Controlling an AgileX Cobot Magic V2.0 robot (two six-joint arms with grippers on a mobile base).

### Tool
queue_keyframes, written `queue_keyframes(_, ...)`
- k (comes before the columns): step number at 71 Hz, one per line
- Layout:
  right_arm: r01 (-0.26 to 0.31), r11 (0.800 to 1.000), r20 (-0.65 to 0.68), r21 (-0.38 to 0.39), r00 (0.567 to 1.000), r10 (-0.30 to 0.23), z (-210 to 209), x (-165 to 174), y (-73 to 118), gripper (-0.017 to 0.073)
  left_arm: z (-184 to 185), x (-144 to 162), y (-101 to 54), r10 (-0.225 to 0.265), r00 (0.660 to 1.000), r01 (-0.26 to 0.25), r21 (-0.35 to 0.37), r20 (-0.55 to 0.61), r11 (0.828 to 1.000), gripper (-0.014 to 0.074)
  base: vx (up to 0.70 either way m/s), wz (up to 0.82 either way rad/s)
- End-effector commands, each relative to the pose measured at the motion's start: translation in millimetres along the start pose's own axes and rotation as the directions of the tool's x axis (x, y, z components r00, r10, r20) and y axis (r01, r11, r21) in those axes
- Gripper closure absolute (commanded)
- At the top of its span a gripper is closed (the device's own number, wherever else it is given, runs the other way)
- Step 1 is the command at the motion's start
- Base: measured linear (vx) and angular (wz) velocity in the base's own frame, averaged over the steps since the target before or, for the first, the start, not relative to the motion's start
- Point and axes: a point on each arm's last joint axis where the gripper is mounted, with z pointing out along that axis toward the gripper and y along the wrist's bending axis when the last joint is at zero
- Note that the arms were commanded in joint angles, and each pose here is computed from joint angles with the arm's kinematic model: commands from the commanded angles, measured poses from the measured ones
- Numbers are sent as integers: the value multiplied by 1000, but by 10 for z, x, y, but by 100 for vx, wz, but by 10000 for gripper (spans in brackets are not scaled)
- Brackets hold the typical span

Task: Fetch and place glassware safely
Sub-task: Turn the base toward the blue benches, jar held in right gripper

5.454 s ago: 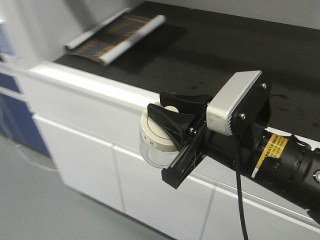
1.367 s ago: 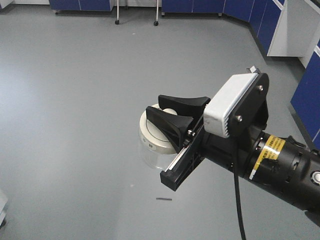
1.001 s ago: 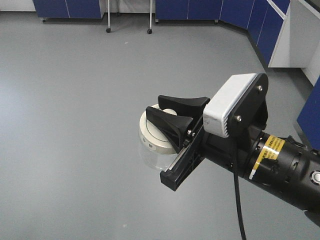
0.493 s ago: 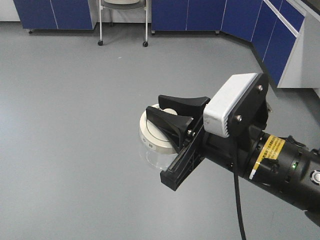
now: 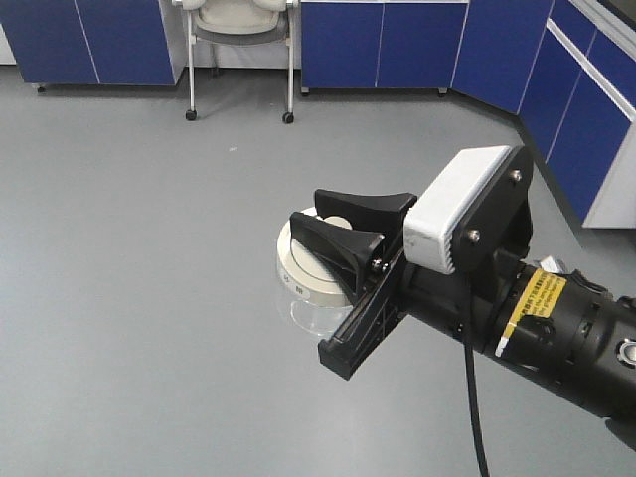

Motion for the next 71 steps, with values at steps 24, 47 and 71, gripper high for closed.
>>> queue_keyframes(24, 1, 1000, 144, -15, 990, 1, -29, -249, 0, 563, -8, -153, 0, -15, 996, 14, 8, 91, 1000, 601, 59, 3)
queue_keyframes(47, 1, 1000, 145, -16, 989, 1, -29, -250, 1, 563, -8, -153, 0, -15, 996, 14, 8, 91, 1000, 601, 59, 3)
queue_keyframes(71, 1, 1000, 145, -16, 989, 1, -29, -250, 1, 563, -8, -153, 0, -15, 996, 14, 8, 91, 1000, 601, 57, -3)
